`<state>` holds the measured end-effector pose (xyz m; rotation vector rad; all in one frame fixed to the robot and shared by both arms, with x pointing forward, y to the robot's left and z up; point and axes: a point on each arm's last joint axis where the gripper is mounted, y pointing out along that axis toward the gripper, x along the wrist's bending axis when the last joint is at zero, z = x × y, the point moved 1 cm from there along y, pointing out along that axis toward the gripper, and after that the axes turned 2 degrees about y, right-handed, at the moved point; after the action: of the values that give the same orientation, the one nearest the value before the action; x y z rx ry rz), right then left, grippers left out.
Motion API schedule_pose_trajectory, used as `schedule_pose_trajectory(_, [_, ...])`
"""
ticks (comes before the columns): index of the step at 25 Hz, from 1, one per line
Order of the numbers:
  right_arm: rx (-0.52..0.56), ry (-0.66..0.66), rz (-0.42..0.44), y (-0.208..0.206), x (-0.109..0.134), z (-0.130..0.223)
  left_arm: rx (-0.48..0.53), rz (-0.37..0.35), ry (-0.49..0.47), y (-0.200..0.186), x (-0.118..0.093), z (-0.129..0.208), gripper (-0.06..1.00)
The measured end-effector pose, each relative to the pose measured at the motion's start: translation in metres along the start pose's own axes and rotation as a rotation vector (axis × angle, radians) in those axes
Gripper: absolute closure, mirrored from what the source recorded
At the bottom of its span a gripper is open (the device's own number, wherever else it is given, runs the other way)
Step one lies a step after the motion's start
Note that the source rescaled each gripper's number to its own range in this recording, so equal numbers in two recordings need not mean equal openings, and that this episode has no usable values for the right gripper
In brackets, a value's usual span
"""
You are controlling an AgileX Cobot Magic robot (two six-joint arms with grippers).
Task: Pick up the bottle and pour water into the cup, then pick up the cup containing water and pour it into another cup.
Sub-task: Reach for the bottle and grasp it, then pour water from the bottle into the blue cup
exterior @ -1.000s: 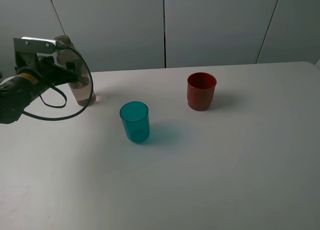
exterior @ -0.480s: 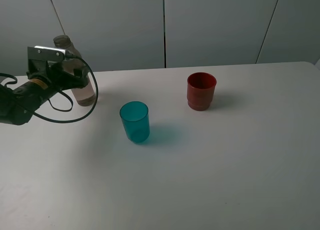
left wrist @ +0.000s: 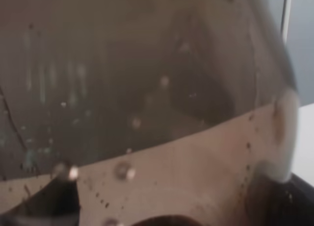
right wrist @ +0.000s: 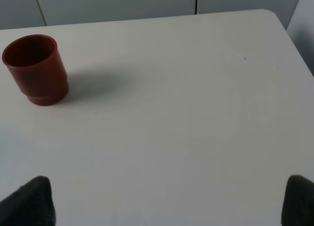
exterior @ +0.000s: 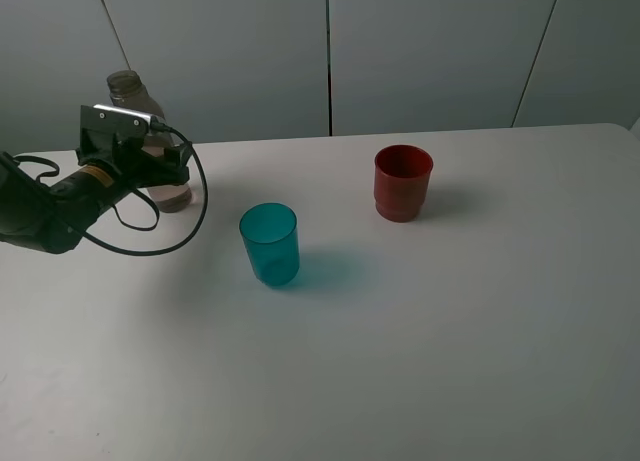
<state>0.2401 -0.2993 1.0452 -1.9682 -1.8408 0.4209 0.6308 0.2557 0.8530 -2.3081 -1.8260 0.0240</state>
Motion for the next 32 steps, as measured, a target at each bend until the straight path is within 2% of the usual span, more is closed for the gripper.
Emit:
schedule_pose_trajectory(2, [0.0,0.0,0.0,0.0,0.0,0.0,-0.007,0.0,0.0,0.0,0.0,-0.001,-0.02])
schedule_pose_trajectory(3, [0.0,0.0,0.0,0.0,0.0,0.0,-0.01,-0.001,0.0,0.0,0.0,-0.001,0.12])
schedule_pose_trajectory(4, [0.0,0.0,0.0,0.0,0.0,0.0,-0.013,-0.004,-0.001,0.0,0.0,-0.002,0.44])
schedule_pose_trajectory(5, [0.0,0.0,0.0,0.0,0.0,0.0,-0.015,-0.008,-0.003,0.0,0.001,-0.002,0.92])
schedule_pose_trajectory(6, [0.0,0.0,0.0,0.0,0.0,0.0,-0.017,-0.006,-0.005,0.0,0.001,-0.002,0.87])
schedule_pose_trajectory(20, [0.0,0.002,0.0,0.0,0.0,0.0,-0.01,0.01,-0.062,0.001,-0.001,-0.001,0.94])
schedule_pose_trajectory(24, [0.0,0.002,0.0,0.0,0.0,0.0,0.014,0.093,-0.017,-0.002,-0.007,-0.013,0.94])
schedule_pose_trajectory(28, [0.0,0.002,0.0,0.0,0.0,0.0,0.031,0.175,0.035,-0.011,-0.012,-0.049,0.94])
schedule_pose_trajectory(32, [0.0,0.0,0.0,0.0,0.0,0.0,0.113,0.25,0.146,-0.026,-0.015,-0.078,0.94])
